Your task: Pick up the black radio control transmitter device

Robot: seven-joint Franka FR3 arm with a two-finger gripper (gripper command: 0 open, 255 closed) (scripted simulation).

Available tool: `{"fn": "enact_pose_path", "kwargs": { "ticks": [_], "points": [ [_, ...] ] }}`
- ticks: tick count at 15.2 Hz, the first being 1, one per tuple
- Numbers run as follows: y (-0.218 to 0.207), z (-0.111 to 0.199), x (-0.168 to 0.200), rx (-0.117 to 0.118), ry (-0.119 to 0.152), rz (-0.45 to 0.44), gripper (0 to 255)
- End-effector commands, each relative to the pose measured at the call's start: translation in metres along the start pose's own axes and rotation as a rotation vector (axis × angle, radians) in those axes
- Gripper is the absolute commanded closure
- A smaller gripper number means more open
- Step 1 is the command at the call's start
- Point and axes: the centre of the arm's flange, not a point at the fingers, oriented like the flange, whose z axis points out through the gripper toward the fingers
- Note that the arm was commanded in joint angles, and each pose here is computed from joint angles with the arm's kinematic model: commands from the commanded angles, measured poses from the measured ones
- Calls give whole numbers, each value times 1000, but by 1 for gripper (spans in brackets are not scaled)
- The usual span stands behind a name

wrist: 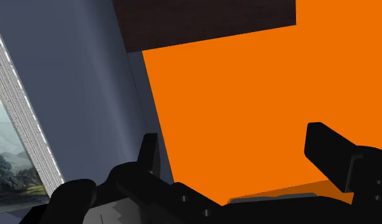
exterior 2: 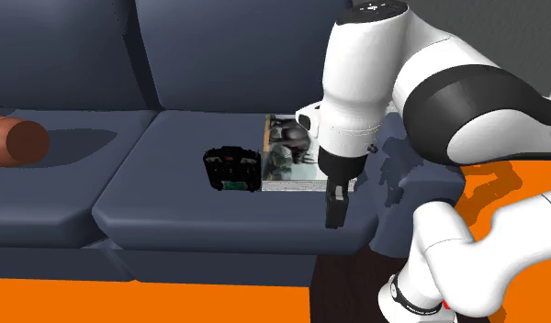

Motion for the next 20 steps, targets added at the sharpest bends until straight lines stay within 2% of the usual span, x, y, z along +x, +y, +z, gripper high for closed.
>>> {"fn": "enact_pose_path", "kwargs": {
  "ticks": [1, 20],
  "points": [
    [0, 0, 0, 0, 0, 0, 0],
    [171, 73, 161, 5, 57, -10, 0]
  ]
}}
